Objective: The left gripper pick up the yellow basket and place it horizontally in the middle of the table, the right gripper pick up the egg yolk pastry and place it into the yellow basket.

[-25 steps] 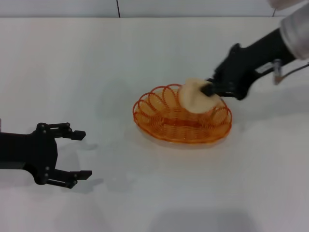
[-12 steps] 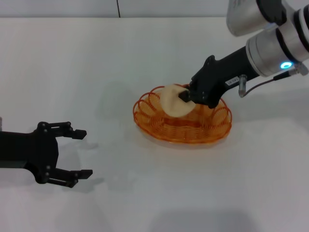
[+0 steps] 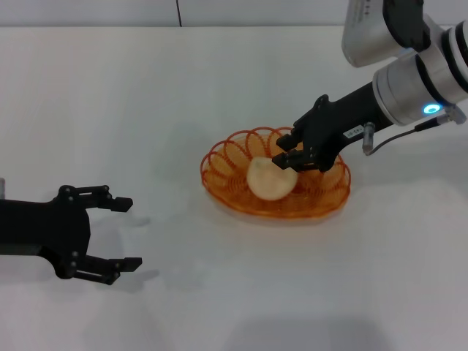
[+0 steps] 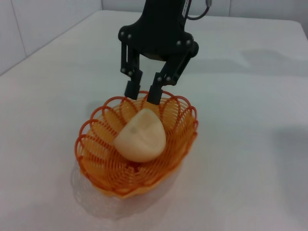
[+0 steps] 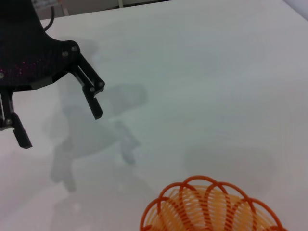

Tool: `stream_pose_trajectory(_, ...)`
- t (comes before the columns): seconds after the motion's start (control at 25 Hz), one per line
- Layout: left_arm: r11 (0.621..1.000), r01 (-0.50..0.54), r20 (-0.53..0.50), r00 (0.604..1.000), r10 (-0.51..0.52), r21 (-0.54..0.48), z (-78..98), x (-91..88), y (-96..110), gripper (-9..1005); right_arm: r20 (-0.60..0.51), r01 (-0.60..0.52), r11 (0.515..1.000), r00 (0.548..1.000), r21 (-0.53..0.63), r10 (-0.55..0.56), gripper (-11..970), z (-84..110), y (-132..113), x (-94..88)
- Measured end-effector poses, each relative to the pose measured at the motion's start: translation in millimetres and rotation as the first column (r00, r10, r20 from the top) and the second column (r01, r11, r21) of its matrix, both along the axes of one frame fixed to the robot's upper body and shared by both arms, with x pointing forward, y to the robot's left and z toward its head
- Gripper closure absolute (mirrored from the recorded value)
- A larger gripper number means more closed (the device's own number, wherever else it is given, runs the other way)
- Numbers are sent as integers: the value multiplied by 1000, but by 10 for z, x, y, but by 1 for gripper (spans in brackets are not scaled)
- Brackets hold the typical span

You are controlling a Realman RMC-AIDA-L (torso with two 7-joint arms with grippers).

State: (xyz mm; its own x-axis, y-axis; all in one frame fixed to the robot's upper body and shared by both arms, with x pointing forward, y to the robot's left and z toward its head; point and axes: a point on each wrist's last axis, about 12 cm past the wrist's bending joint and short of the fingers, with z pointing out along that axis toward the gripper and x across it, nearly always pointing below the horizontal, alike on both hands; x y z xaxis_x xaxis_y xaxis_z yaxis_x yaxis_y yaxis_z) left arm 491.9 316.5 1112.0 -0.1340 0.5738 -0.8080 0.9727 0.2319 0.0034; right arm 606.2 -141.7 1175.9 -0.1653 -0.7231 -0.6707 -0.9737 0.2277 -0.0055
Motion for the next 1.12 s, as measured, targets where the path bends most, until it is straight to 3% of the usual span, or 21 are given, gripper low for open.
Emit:
stream_pose_trajectory(0.32,1000,2,-1,1000,-2,0,2,5,-7,103,2,-2,1000,1000,-4,2,585,4,-13,-3)
stream_pose_trajectory(0.72,1000,-2,-5,1000,2,0,4,5,-5,103,5,-26,1000,1000,5,26,126,41,-81,-46)
stream_pose_trajectory(0.92,1000,-8,3,1000,8,-6,14,9,3,103,-2,-57,997,998,55,57,110,130,-390,-142)
stream_pose_trajectory(1.12,1000,-9,10,1000,9,-7,17,11,12,103,19,-41,984,999,173,38,93,130,-880,-261)
